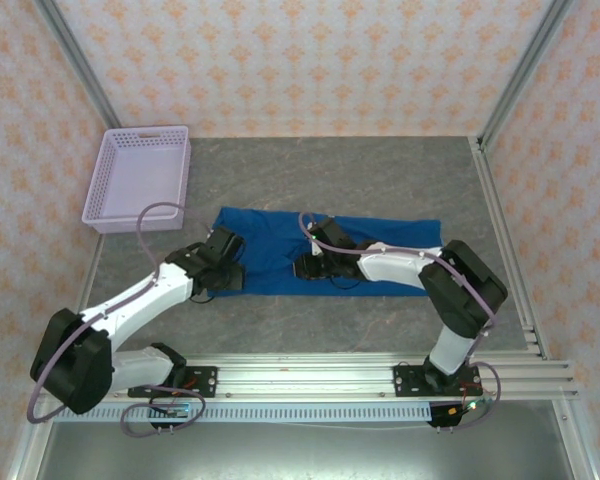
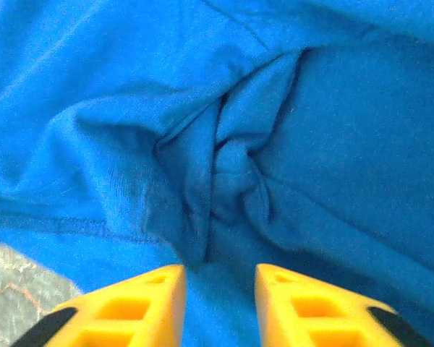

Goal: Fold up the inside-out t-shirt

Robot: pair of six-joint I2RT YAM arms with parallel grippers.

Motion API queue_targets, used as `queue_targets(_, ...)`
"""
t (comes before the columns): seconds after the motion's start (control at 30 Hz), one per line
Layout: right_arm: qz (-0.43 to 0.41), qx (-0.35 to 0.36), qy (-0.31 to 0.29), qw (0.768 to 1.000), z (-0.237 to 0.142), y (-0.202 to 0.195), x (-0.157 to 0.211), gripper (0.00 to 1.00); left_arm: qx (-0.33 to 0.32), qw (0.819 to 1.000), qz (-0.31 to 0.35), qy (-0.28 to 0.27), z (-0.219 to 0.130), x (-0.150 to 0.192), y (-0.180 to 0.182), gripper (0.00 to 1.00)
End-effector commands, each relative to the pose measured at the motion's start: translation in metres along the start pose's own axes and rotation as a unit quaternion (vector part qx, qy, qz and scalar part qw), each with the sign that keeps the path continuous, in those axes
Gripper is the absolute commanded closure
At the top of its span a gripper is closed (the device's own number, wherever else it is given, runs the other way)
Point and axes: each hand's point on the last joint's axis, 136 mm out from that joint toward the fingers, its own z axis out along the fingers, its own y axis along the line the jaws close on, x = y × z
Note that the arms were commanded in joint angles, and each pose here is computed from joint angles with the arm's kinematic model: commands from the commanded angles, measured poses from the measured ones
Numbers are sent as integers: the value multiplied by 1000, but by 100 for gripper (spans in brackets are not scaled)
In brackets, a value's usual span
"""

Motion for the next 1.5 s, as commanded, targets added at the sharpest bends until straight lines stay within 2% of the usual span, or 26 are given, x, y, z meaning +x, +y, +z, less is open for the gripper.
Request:
queue_targets(0.0,-38,-21,-16,999,-20,18,-11,62,-27,999,-14,-26,-14,-8,15,50)
queue_targets(0.17,-40,-76,-60,994,-10,54,-50,60,11,993,-91,-74,-14,-48,26,41)
queue_targets(0.3,-49,-71,-60,994,16,70,-63,66,9,987,-131,-92,-4,-74,39,35)
queue_targets(0.4,-33,-36,-28,998,39,55,-53,75,-6,987,-143,-76,10,-81,50,30)
queue_targets(0.5,-11,-14,12,1000,53,38,-28,82,-8,985,-160,-63,23,-82,58,25)
queue_targets(0.6,2,-9,40,999,58,29,-6,84,-12,983,-171,-63,31,-83,64,17)
queue_targets(0.73,0,-1,53,999,56,24,4,81,-2,985,-165,-51,43,-84,59,10)
queue_targets(0.87,-16,-10,37,999,45,34,-7,76,27,988,-152,-27,58,-82,47,6)
queue_targets(0.93,-17,-16,28,999,42,39,-14,75,40,989,-141,-17,64,-84,40,0)
queue_targets(1.23,-15,-18,27,999,42,39,-14,74,3,998,-56,1,79,-85,21,0)
queue_targets(1.47,-16,-15,25,999,40,38,-13,74,-6,999,-35,19,93,-80,14,0)
